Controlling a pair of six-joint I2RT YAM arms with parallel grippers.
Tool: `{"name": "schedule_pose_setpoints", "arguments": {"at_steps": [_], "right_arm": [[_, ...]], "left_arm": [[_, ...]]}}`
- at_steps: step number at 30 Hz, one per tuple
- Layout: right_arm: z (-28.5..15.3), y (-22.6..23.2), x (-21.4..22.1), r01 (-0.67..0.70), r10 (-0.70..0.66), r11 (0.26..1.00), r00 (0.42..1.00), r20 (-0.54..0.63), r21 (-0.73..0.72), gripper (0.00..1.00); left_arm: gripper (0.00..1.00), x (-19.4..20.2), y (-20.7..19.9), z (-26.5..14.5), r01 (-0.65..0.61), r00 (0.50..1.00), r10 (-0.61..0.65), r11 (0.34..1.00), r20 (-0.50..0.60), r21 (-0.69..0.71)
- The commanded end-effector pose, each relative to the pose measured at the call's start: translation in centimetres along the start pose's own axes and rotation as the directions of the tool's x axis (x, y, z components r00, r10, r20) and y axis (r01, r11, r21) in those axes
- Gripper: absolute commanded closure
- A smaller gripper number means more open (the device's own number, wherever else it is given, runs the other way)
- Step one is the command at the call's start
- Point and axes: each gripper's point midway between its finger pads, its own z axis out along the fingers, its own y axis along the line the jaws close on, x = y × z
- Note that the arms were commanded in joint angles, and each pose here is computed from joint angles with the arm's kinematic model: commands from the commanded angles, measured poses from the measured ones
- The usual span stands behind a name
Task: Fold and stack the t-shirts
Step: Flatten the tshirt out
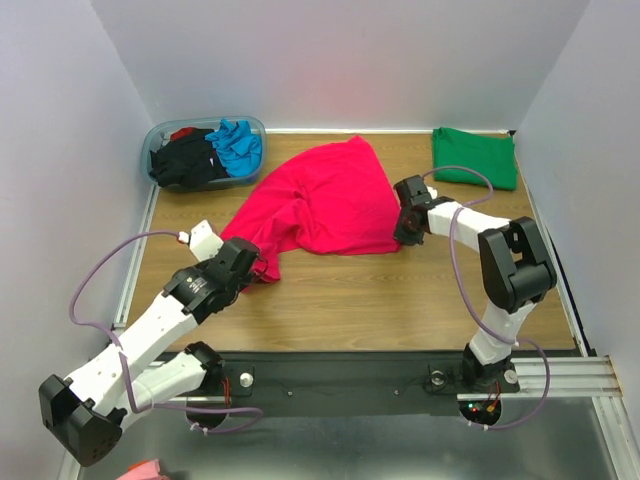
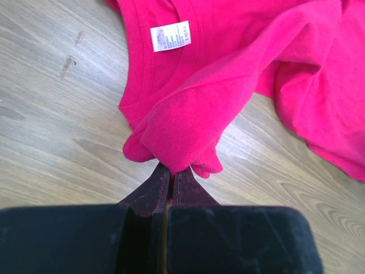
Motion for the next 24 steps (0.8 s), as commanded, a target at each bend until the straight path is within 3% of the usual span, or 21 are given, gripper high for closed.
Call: {"name": "schedule_pose_setpoints", "arguments": {"at_steps": [1,7,12,15,16,21,24], "right_arm": [[-0.2,0.3,-2.1,-0.016,0.015,1.000,0.995,0.097,0.009,1.00],[-9.8,-0.7,-8.8,-0.050,0.058,0.998,0.919,0.391,-0.032,1.00],[-21.7,-3.0,-12.9,-0.095,0.142,0.989,0.791,0.596,-0.109,1.00],[-28.0,-4.5,-14.2,-0.119,0.184,0.983,0.723,0.666,-0.142,1.00],[-30.3,-4.8,-14.7,-0.116,0.195,0.980,0.700,0.687,-0.160,1.00],[-39.9,-6.6,-15.6,-0.089,0.271,0.958,0.585,0.764,-0.272,1.00],[-44.8,-7.3,-16.2,-0.060,0.304,0.945,0.525,0.795,-0.322,1.00]], "left_arm": [[1.00,-3.3,-1.2,-1.6,0.044,0.995,-0.046,0.999,0.087,0.025],[1.00,-7.9,-4.7,-5.5,0.075,0.982,-0.104,0.982,0.159,0.176],[1.00,-13.5,-7.0,-11.1,0.076,0.952,-0.166,0.942,0.258,0.326],[1.00,-17.5,-8.6,-16.2,0.039,0.924,-0.210,0.882,0.319,0.470],[1.00,-19.2,-9.7,-19.3,0.033,0.909,-0.260,0.823,0.325,0.567],[1.00,-23.7,-10.8,-27.1,-0.059,0.866,-0.321,0.695,0.383,0.717],[1.00,-25.4,-11.3,-30.1,-0.098,0.850,-0.339,0.652,0.404,0.752]]}}
